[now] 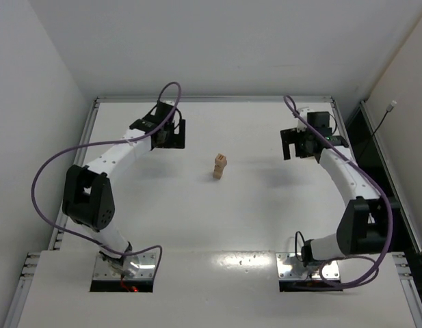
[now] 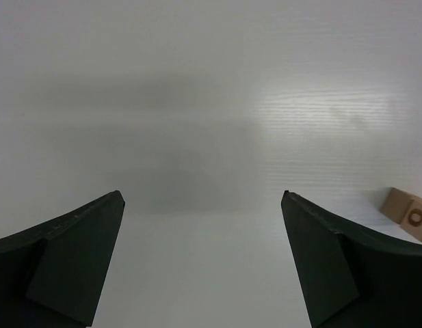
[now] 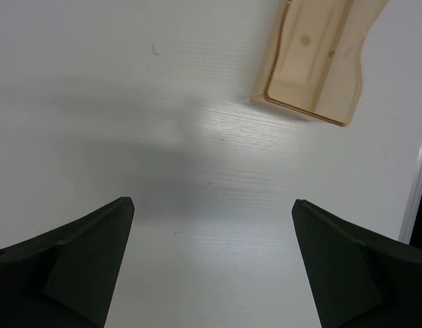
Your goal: Build the wood block tower
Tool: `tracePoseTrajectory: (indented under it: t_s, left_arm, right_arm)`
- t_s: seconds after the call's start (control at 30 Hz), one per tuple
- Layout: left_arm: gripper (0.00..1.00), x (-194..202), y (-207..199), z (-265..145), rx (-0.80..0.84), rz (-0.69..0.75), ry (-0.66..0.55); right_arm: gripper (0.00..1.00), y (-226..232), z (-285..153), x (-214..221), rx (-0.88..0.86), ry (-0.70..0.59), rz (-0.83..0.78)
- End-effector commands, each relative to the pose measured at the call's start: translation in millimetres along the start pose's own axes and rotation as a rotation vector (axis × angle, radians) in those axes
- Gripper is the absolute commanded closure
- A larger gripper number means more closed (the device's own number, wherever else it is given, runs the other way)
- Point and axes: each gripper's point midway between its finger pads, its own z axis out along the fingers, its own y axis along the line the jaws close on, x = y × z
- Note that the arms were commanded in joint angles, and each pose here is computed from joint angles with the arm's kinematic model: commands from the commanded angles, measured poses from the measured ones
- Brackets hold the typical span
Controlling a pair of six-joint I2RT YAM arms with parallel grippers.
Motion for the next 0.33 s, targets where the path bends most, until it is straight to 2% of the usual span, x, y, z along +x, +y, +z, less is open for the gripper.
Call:
tracePoseTrajectory:
  t_s: [0.0, 0.3]
  left_arm:
    - [0.01, 13, 17, 14, -0.014, -0.06, 0.035]
    - [0.01, 38, 25, 42, -0.06, -0.05, 0.123]
  right_arm:
    - [0.01, -30, 10, 0, 0.084, -0.011, 0.044]
    - [0.01, -59, 23, -5, 0.112, 0.011, 0.111]
